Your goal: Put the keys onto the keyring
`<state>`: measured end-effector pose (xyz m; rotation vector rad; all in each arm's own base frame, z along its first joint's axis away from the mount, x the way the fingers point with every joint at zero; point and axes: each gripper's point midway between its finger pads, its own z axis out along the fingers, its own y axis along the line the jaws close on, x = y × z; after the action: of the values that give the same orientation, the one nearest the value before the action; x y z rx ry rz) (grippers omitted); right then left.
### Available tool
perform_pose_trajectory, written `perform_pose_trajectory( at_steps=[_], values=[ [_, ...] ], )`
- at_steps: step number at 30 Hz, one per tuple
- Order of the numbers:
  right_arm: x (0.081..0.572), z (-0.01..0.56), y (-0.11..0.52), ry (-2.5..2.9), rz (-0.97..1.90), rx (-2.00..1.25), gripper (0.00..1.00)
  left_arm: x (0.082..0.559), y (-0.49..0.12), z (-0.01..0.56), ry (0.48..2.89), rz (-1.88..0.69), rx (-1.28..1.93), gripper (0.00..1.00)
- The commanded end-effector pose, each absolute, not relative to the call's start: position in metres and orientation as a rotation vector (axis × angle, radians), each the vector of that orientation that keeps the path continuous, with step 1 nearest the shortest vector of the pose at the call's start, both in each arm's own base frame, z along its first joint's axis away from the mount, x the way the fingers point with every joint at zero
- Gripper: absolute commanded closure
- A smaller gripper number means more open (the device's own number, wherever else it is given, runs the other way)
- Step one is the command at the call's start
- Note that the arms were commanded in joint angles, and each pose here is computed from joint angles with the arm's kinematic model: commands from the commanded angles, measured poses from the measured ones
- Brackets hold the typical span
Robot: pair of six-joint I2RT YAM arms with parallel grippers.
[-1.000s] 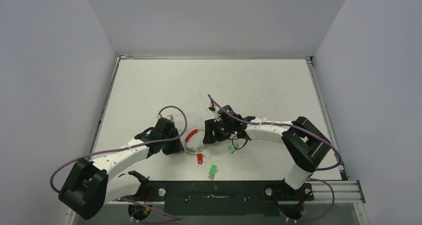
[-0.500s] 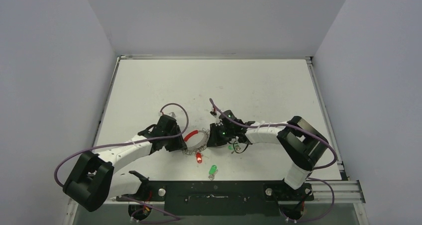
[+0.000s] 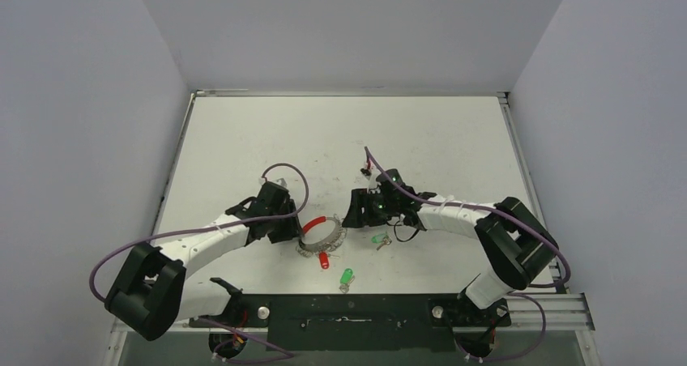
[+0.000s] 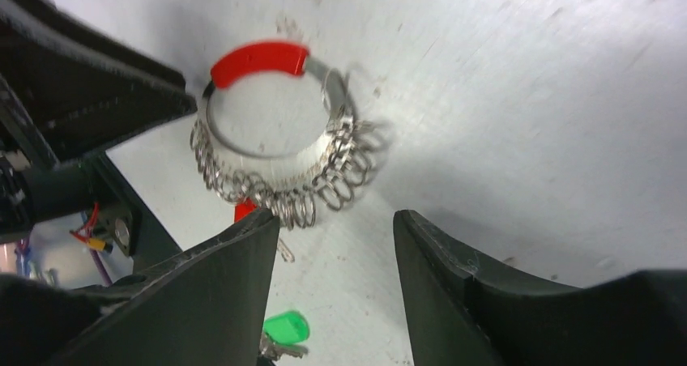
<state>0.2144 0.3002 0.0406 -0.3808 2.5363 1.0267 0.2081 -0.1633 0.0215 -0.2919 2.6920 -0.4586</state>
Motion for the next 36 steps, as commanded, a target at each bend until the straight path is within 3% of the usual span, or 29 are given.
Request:
perform_pose_trajectory(
  at_steps=[1,11,17,22,27,33,36],
  values=[
    [0.245,0.058,0.301,2.479,0.970,-0.427,0.46,0.200,-0.153,0.027,2.668,-0.440,-0.298,0.60],
    [0.234,0.034,0.315,2.532,1.051,-0.411,0.67,0.185,-0.161,0.009,2.681,-0.562,-0.362,0.63],
    [0.212,0.026,0.325,2.555,1.087,-0.428,0.89,0.202,-0.165,0.010,2.675,-0.527,-0.331,0.68],
    [0.198,0.029,0.324,2.561,1.088,-0.405,0.96,0.230,-0.171,0.019,2.644,-0.490,-0.286,0.69],
    [0.194,0.045,0.318,2.524,1.080,-0.396,0.88,0.256,-0.181,0.028,2.641,-0.467,-0.217,0.69],
    [0.203,0.061,0.303,2.485,0.976,-0.431,0.61,0.256,-0.168,0.036,2.653,-0.366,-0.172,0.62],
    [0.206,0.064,0.298,2.488,0.951,-0.443,0.54,0.247,-0.165,0.041,2.639,-0.387,-0.163,0.60]
  ],
)
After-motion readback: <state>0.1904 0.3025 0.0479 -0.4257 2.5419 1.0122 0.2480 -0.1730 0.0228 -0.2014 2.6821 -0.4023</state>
